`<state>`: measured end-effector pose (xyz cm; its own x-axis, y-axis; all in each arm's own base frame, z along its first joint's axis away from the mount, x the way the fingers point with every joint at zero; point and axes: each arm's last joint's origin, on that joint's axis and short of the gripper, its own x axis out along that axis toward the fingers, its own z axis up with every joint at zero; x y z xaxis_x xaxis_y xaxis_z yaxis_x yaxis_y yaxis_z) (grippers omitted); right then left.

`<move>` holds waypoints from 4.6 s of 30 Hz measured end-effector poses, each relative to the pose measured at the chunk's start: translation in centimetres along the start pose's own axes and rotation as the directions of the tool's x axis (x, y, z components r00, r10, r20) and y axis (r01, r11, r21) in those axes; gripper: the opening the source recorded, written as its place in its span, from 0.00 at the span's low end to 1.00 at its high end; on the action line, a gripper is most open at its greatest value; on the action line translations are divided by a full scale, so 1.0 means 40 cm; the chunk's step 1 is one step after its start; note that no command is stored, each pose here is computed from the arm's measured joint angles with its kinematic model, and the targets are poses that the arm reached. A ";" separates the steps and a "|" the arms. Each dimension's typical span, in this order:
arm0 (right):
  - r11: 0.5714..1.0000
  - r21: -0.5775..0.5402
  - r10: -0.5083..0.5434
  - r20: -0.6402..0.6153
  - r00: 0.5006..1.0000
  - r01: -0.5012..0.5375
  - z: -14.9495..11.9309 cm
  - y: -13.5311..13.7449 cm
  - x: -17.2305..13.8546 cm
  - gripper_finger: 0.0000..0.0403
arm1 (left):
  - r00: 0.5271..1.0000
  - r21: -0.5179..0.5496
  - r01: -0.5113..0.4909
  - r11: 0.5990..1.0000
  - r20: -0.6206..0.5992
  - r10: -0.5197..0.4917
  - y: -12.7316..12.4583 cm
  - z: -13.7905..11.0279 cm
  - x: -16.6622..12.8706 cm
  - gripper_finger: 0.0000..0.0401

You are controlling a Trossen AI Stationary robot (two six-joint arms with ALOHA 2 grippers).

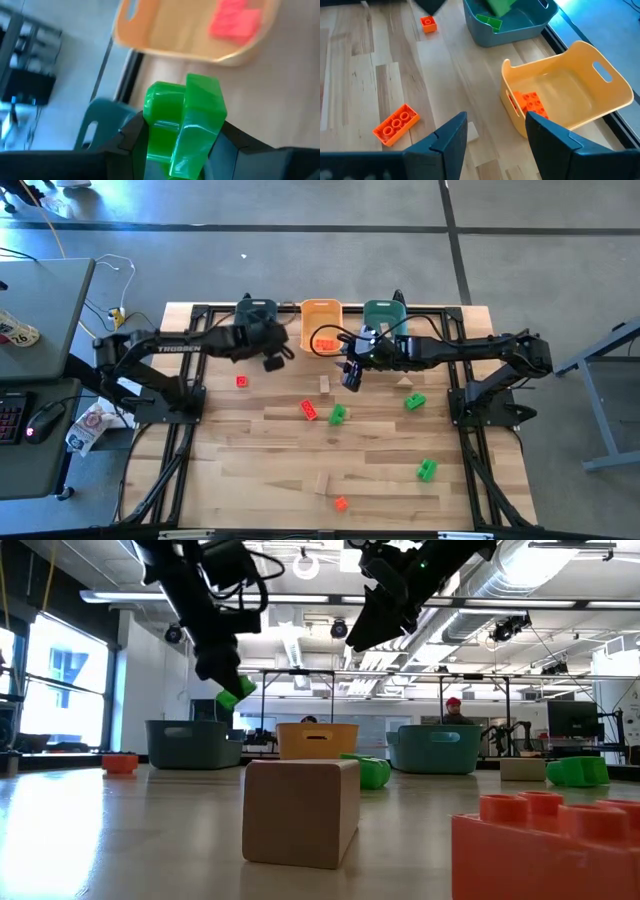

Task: Sort & place blocks by color
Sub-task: Put the green game piece into the dark blue bin, then put the brown block into the green bin

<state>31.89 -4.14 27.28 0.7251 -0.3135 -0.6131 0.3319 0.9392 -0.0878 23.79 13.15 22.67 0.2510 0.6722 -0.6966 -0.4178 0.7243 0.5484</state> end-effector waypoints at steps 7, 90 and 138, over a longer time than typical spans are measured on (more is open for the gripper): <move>1.000 0.003 0.000 0.000 1.000 0.000 0.000 0.000 0.000 0.47 | 0.992 -0.279 -0.110 0.954 -0.086 0.089 0.105 -0.040 0.052 0.33; 0.980 0.185 0.134 -0.315 0.940 -0.077 -0.108 0.178 -0.076 0.47 | 0.902 -0.497 0.292 0.817 -0.140 -0.408 0.131 -0.034 0.106 0.59; 0.947 -0.119 0.141 -0.680 0.720 -0.298 -0.278 0.345 -0.258 0.47 | 0.740 -0.225 0.629 0.744 -0.122 -0.662 -0.352 0.030 -0.228 0.59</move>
<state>22.27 13.61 23.68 0.1582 0.0021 -0.9874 0.0259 0.9996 0.0062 28.45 -2.98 21.85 0.3557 -0.0009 -0.9346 -0.3497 0.9272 -0.1339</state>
